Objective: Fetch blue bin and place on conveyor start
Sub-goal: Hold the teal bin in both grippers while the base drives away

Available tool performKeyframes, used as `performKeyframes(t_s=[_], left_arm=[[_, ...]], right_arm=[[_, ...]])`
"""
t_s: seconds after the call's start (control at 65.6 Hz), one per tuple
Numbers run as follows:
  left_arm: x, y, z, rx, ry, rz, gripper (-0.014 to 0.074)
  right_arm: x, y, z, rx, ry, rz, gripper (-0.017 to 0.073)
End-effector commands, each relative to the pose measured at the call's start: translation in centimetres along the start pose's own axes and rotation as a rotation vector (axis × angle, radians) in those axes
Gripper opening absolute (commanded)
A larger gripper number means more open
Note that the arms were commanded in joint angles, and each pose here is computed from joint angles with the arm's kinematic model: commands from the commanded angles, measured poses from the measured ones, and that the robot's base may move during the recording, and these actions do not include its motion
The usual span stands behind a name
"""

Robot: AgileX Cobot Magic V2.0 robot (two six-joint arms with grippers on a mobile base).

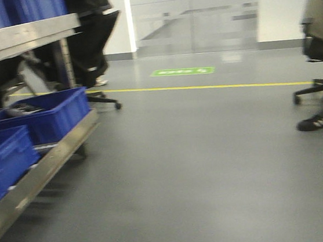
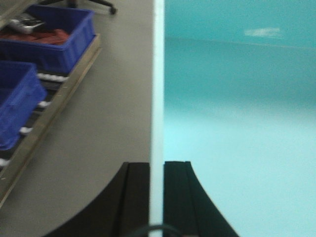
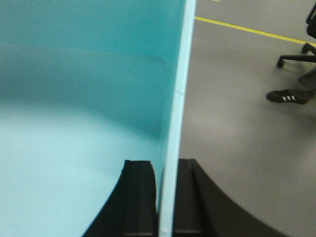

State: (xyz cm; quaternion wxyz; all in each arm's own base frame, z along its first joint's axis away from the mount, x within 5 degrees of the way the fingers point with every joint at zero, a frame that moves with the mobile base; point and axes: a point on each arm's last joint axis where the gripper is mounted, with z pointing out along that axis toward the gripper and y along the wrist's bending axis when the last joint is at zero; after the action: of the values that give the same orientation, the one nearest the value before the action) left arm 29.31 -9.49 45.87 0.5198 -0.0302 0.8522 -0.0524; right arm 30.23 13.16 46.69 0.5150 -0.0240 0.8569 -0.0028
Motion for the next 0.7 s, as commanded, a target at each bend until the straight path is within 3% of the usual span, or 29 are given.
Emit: performKeyframes(t_s=[0.0,0.686], left_arm=[[-0.72,-0.97,-0.63,0.080,-0.071,-0.014,-0.0111],[-0.72,-0.97,-0.63,0.080,-0.071,-0.014,-0.0111]], right_arm=[[-0.58,0.60,-0.54,-0.049,-0.060,-0.012,-0.0154],[-0.59,0.61,-0.54,-0.050,-0.061,-0.012,-0.0154]])
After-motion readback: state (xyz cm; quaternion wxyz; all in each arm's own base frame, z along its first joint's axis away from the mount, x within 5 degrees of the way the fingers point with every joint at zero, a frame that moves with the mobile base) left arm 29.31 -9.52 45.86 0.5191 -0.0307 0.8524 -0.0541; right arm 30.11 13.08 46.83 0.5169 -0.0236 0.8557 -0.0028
